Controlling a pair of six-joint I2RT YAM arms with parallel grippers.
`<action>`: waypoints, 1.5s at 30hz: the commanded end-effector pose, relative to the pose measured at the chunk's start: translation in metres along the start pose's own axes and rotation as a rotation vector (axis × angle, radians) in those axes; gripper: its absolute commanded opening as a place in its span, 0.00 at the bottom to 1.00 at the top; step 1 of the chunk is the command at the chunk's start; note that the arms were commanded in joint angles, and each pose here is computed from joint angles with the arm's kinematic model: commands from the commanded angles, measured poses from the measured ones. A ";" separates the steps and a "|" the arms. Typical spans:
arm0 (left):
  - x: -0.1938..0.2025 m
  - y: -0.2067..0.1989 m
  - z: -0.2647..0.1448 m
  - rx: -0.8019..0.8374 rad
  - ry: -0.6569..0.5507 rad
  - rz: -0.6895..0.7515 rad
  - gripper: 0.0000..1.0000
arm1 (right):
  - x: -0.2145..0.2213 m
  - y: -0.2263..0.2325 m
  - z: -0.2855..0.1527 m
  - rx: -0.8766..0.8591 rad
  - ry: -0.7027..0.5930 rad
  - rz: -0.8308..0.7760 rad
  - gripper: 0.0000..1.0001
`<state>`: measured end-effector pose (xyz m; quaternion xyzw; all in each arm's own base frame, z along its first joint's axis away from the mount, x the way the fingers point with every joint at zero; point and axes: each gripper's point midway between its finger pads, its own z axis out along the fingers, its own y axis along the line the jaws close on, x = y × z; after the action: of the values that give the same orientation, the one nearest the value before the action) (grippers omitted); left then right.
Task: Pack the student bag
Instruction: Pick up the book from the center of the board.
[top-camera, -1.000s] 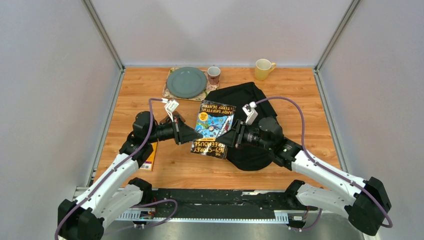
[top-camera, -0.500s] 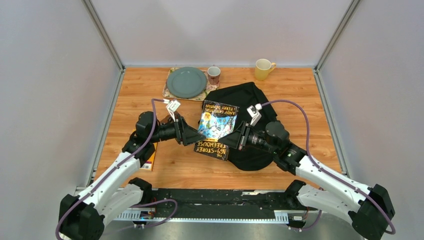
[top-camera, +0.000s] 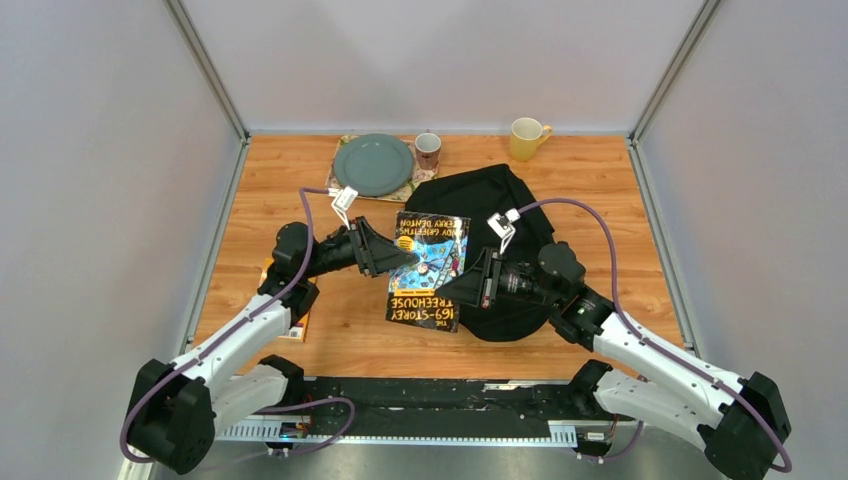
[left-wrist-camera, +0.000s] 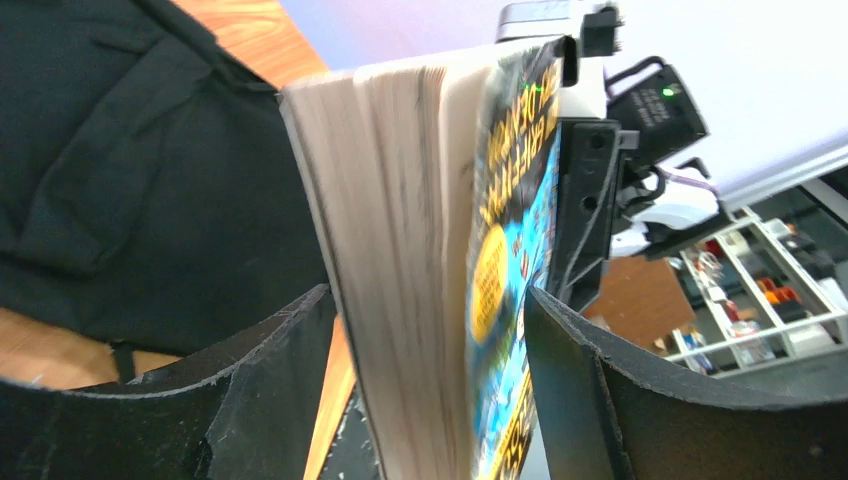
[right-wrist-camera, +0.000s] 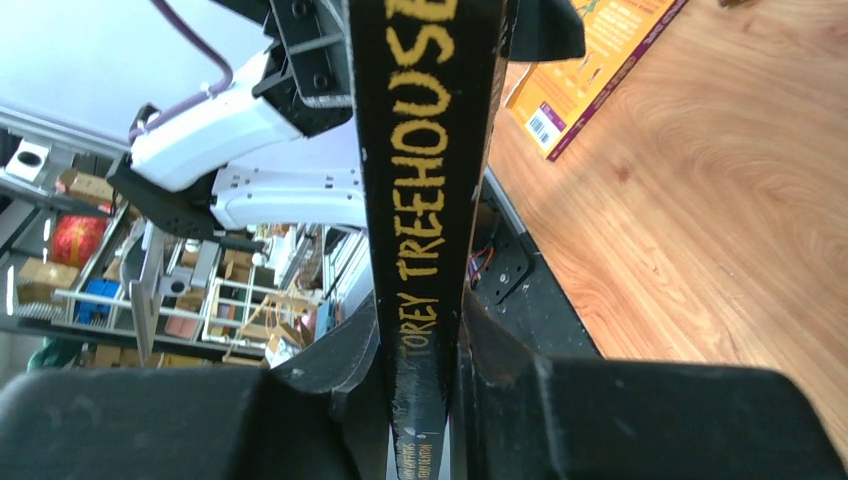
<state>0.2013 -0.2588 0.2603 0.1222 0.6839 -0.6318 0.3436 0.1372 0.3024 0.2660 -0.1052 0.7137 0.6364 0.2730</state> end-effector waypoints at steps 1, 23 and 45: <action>-0.018 -0.051 0.000 0.214 -0.023 0.077 0.77 | -0.006 0.045 -0.005 -0.175 0.029 -0.149 0.00; 0.005 -0.032 -0.007 0.139 0.052 0.136 0.00 | -0.038 -0.011 -0.005 0.149 0.058 -0.218 0.04; -0.065 -0.036 -0.034 0.116 -0.525 -0.045 0.00 | -0.012 -0.051 -0.041 0.242 -0.159 0.057 0.56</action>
<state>0.2160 -0.2307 0.2573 0.0094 0.6640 -0.6064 0.4375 0.1618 0.2468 0.2104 -0.0186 0.7994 0.5144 0.3098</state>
